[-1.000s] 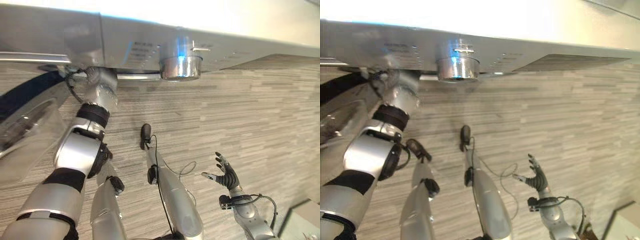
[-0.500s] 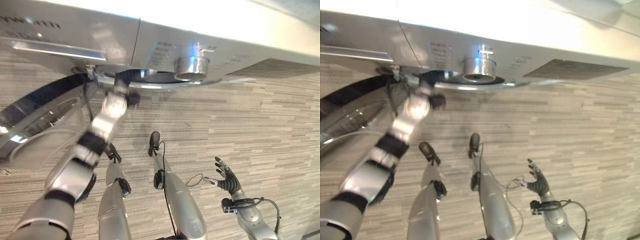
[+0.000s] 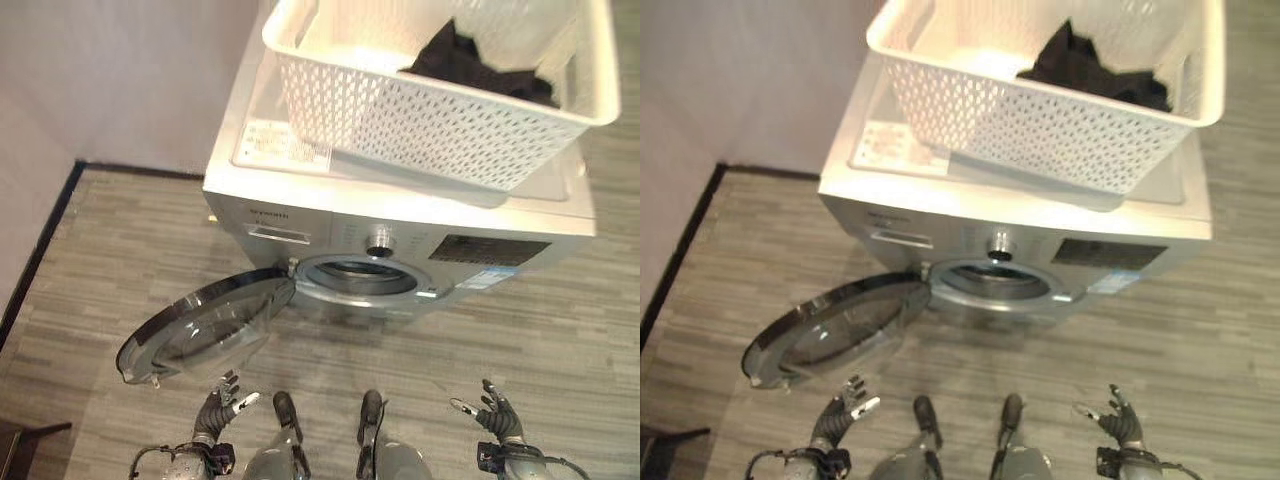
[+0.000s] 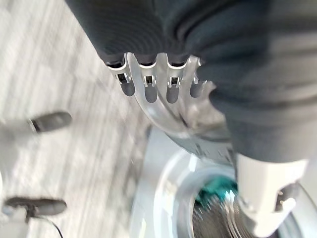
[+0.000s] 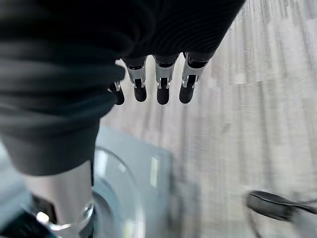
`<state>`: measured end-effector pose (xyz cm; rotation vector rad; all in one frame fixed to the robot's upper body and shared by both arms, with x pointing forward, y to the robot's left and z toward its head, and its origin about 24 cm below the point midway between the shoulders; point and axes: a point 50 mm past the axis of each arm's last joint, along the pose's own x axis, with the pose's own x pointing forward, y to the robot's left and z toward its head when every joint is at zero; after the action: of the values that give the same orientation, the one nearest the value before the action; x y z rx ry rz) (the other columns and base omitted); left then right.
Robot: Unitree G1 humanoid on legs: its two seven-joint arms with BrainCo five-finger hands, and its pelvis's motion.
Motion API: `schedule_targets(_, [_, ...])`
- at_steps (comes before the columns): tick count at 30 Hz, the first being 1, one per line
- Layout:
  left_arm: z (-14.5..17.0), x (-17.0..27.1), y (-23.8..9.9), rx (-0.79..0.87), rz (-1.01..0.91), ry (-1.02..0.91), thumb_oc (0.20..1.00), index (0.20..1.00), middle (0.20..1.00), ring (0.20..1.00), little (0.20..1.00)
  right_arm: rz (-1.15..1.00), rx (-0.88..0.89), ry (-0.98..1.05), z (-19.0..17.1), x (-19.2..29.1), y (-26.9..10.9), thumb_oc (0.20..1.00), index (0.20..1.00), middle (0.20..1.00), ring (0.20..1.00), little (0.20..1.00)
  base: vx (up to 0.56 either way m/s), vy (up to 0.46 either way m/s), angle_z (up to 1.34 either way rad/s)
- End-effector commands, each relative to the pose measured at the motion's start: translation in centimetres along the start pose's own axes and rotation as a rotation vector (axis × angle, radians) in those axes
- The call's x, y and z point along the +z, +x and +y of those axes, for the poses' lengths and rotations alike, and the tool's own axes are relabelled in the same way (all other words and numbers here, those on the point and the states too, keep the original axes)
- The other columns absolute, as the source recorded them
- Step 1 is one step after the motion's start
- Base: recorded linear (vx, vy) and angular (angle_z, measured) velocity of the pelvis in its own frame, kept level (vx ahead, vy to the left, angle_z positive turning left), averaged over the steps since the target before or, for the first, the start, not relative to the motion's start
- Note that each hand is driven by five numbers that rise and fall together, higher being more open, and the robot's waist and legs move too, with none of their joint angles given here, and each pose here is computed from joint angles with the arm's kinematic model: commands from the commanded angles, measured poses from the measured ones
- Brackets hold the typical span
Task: Grab the laundry basket,head to the washer,open it,put in the laundry and shut it.
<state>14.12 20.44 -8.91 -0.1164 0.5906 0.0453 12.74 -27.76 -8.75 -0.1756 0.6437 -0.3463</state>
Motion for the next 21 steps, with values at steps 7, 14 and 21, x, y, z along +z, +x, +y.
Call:
schedule_targets(7, [0.0,3.2,3.3,0.090,-0.101,-0.127,1.000,1.000,1.000,1.000,1.000,-0.202,-0.408,0.057,-7.1,6.4,2.2,1.000,1.000,1.000,1.000,1.000,0.11,0.205,-0.18])
schedule_targets(14, [0.2,3.7,3.6,0.100,-0.107,-0.080,1.000,1.000,1.000,1.000,1.000,-0.585,-0.563,-0.030,-9.3,15.2,0.0,1.000,1.000,1.000,1.000,1.000,0.05,0.177,-0.11])
schedule_targets(21, [0.9,2.5,3.8,0.112,-0.045,-0.034,1.000,1.000,1.000,1.000,1.000,-1.188,-0.734,-0.148,-11.0,27.6,-7.5,1.000,1.000,1.000,1.000,1.000,0.14,-0.074,0.25])
